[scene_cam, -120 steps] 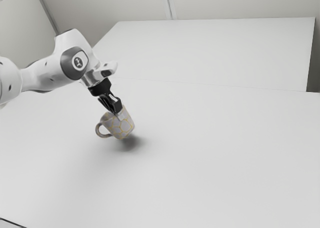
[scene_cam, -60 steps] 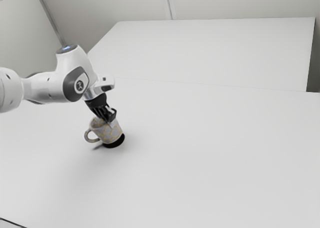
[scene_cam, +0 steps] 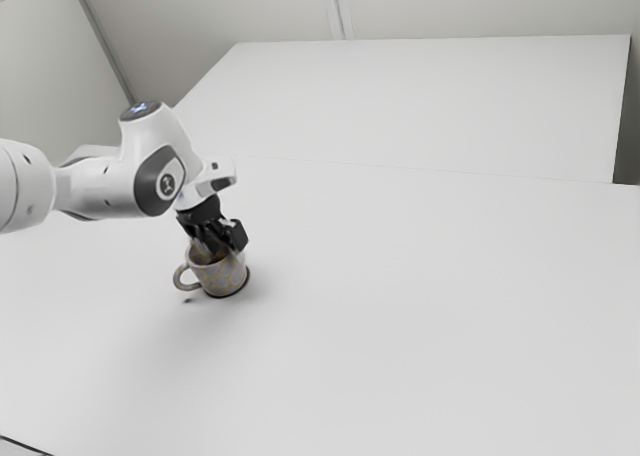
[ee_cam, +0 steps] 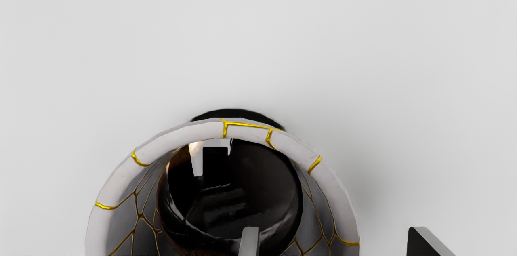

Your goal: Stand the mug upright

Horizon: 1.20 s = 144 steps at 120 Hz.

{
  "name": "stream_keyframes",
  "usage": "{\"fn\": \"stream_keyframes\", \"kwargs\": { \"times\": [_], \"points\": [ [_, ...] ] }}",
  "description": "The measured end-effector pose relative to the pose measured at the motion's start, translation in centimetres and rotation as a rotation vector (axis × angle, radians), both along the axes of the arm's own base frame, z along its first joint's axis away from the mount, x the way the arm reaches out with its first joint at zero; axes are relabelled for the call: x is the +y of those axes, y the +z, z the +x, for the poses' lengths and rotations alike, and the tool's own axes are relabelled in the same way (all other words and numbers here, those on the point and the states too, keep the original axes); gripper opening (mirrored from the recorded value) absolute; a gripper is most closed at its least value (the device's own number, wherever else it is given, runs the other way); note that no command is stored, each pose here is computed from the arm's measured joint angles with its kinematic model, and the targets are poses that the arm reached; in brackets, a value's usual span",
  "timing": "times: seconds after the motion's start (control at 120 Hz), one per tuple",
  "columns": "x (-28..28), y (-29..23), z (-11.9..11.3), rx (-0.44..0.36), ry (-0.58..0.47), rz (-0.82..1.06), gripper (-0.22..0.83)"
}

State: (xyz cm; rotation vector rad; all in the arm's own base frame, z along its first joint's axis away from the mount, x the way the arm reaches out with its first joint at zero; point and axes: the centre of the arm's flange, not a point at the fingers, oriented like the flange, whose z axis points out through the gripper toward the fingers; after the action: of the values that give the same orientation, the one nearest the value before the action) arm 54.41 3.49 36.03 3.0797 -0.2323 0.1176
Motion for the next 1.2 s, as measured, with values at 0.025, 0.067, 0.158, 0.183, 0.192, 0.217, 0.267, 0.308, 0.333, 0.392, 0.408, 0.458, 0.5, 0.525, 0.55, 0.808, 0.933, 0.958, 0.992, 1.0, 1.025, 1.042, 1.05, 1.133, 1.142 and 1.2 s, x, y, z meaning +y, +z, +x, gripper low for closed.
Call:
{"fn": "stream_keyframes", "kwargs": {
  "times": [0.025, 0.067, 0.158, 0.183, 0.192, 0.217, 0.267, 0.308, 0.333, 0.392, 0.408, 0.458, 0.5, 0.525, 0.55, 0.808, 0.933, 0.958, 0.992, 1.0, 1.025, 1.042, 1.05, 1.133, 1.142, 1.2],
  "points": [
    [0.0, 0.4, 0.0, -0.007, 0.002, 0.000, 0.40],
    [0.0, 1.2, 0.0, -0.018, 0.004, -0.001, 0.44],
    [-0.1, 3.8, 0.5, -0.046, 0.007, -0.003, 0.50],
    [-0.1, 4.7, 0.9, -0.054, 0.008, -0.004, 0.51],
    [-0.1, 5.0, 1.0, -0.056, 0.008, -0.005, 0.52],
    [-0.1, 6.0, 1.5, -0.064, 0.009, -0.007, 0.53],
    [-0.1, 8.5, 2.5, -0.079, 0.010, -0.012, 0.55],
    [-0.1, 10.4, 3.2, -0.084, 0.009, -0.015, 0.56],
    [-0.1, 11.4, 3.5, -0.084, 0.008, -0.017, 0.57],
    [-0.1, 13.9, 4.7, -0.086, 0.004, -0.019, 0.58],
    [-0.1, 14.7, 4.9, -0.087, 0.002, -0.019, 0.58],
    [-0.2, 16.6, 5.3, -0.084, -0.002, -0.019, 0.59],
    [-0.2, 18.0, 5.5, -0.080, -0.005, -0.019, 0.59],
    [-0.3, 18.9, 5.6, -0.080, -0.007, -0.019, 0.60],
    [-0.3, 19.8, 5.7, -0.079, -0.010, -0.020, 0.60],
    [-1.1, 26.1, 4.8, -0.053, -0.031, -0.021, 0.61],
    [-1.0, 26.4, 4.3, -0.018, -0.030, -0.024, 0.61],
    [-1.0, 26.4, 4.2, -0.012, -0.030, -0.024, 0.61],
    [-0.9, 26.5, 4.0, -0.005, -0.030, -0.025, 0.61],
    [-0.9, 26.5, 4.0, -0.004, -0.030, -0.025, 0.61],
    [-0.9, 26.4, 4.0, 0.001, -0.030, -0.025, 0.61],
    [-0.9, 26.4, 3.9, 0.004, -0.030, -0.026, 0.61],
    [-0.9, 26.4, 3.9, 0.005, -0.030, -0.026, 0.61],
    [-1.0, 26.2, 3.9, 0.016, -0.031, -0.027, 0.61],
    [-1.0, 26.2, 3.9, 0.017, -0.031, -0.028, 0.61],
    [-1.0, 26.1, 3.9, 0.022, -0.031, -0.028, 0.61]
  ]
}}
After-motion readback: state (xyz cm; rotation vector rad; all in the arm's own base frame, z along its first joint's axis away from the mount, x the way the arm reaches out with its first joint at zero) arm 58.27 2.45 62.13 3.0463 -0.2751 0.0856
